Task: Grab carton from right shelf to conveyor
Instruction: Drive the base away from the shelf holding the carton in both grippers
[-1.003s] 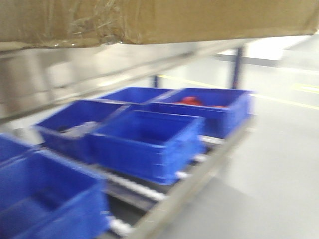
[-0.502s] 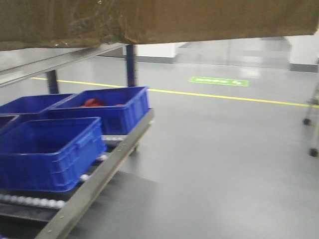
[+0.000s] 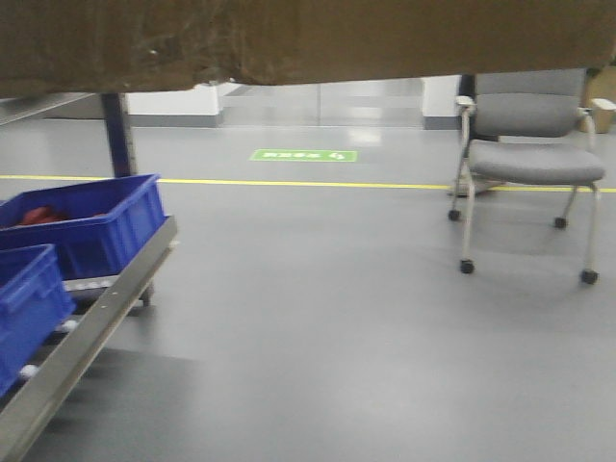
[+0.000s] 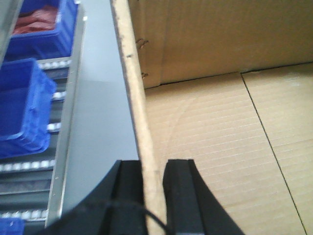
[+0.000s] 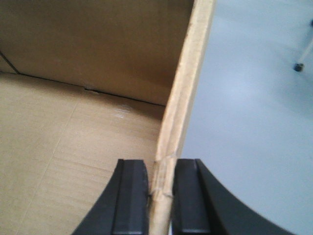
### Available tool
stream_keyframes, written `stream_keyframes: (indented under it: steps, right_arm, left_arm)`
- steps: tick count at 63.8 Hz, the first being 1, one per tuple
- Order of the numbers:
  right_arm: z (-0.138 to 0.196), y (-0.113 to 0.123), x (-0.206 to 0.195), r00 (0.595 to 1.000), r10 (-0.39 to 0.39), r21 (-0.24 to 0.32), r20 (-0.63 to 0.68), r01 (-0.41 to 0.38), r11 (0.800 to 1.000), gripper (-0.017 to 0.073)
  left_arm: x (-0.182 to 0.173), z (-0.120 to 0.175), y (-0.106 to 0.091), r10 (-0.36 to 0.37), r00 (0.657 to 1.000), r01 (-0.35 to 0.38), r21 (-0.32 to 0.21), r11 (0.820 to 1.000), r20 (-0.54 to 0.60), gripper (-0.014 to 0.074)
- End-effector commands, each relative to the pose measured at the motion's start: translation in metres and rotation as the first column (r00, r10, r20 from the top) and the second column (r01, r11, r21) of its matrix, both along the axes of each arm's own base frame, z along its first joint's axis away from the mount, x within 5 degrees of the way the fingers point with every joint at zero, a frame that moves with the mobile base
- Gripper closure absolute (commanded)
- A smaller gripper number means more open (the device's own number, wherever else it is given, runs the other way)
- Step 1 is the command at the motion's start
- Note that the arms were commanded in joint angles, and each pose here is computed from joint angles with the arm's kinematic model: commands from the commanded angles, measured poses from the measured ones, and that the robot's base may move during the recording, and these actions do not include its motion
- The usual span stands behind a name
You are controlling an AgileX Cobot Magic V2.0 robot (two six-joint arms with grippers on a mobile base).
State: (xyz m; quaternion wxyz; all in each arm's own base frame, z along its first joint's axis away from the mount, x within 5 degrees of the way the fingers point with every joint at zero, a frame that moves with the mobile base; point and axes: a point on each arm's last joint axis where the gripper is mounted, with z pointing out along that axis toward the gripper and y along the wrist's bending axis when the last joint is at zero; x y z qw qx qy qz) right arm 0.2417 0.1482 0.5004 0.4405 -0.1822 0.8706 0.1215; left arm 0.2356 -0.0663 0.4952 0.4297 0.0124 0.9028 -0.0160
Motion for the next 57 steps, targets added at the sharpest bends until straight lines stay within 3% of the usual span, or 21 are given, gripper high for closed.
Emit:
stream_keyframes:
  steps: [1, 57]
  right_arm:
    - [0.0103, 0.0013, -0.004, 0.997, 0.027, 0.044, 0.073, -0.03, 0.999, 0.0627]
    - [0.0103, 0.0015, -0.0041, 0.997, 0.028, 0.046, 0.073, -0.031, 0.998, 0.0627]
  left_arm:
    - [-0.0038, 0.0067, -0.0068, -0.05, 0.998, 0.052, -0.051, 0.997, 0.046, 0.0611]
    - [-0.0036, 0.0068, -0.0061, -0.046, 0.998, 0.048, -0.045, 0.998, 0.048, 0.0611]
